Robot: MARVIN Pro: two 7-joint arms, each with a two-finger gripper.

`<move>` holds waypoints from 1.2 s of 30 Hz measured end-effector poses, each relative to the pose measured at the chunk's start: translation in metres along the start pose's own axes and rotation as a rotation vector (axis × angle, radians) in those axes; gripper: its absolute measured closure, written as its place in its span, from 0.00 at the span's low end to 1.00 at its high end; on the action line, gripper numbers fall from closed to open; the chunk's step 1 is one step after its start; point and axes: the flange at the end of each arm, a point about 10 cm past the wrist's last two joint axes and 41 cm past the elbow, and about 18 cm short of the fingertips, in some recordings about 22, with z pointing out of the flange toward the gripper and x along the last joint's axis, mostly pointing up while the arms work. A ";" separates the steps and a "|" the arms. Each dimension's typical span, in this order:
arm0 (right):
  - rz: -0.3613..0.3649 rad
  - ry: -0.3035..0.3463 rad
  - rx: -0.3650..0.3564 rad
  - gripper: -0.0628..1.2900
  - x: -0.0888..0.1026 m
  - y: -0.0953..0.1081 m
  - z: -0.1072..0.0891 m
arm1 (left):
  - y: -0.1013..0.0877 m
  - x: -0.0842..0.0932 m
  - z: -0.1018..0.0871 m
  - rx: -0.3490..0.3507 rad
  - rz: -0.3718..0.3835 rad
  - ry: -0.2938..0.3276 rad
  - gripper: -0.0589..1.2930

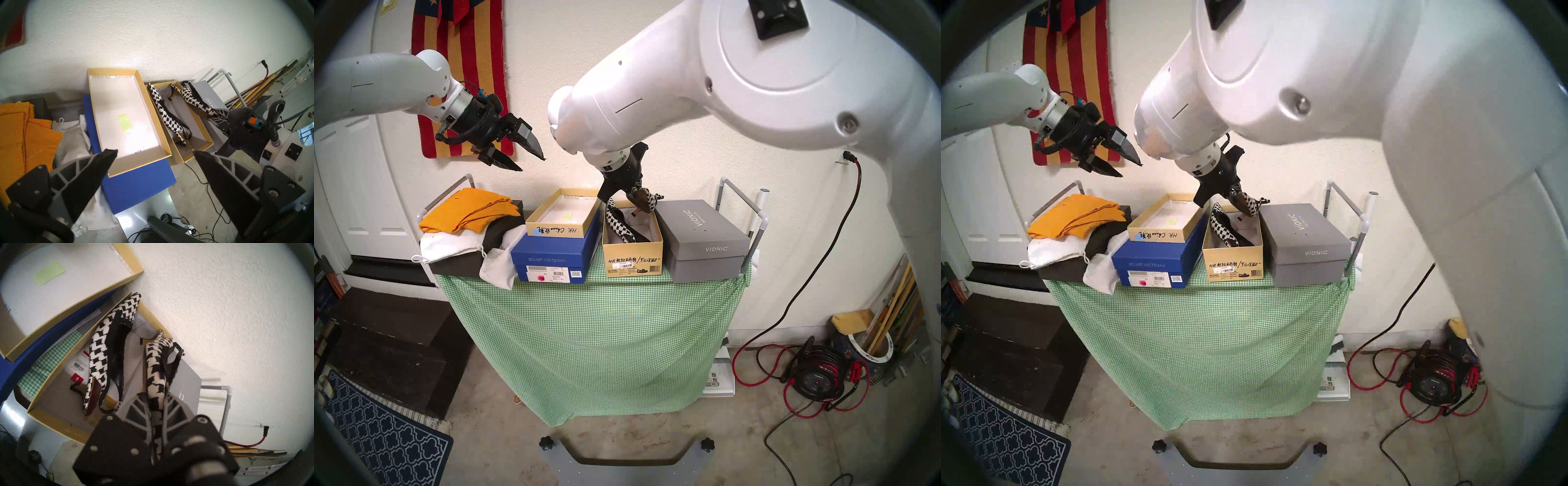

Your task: Take shoe out of the box

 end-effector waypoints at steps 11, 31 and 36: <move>-0.015 0.031 -0.050 0.91 0.007 0.010 -0.012 | 0.000 0.000 0.000 0.000 0.000 0.000 0.02; -0.050 -0.049 -0.071 0.91 -0.021 0.009 -0.015 | 0.000 0.000 0.000 0.000 0.000 0.000 0.02; -0.070 -0.079 -0.069 0.92 -0.032 -0.001 -0.016 | 0.000 0.000 0.000 0.000 0.000 0.000 0.02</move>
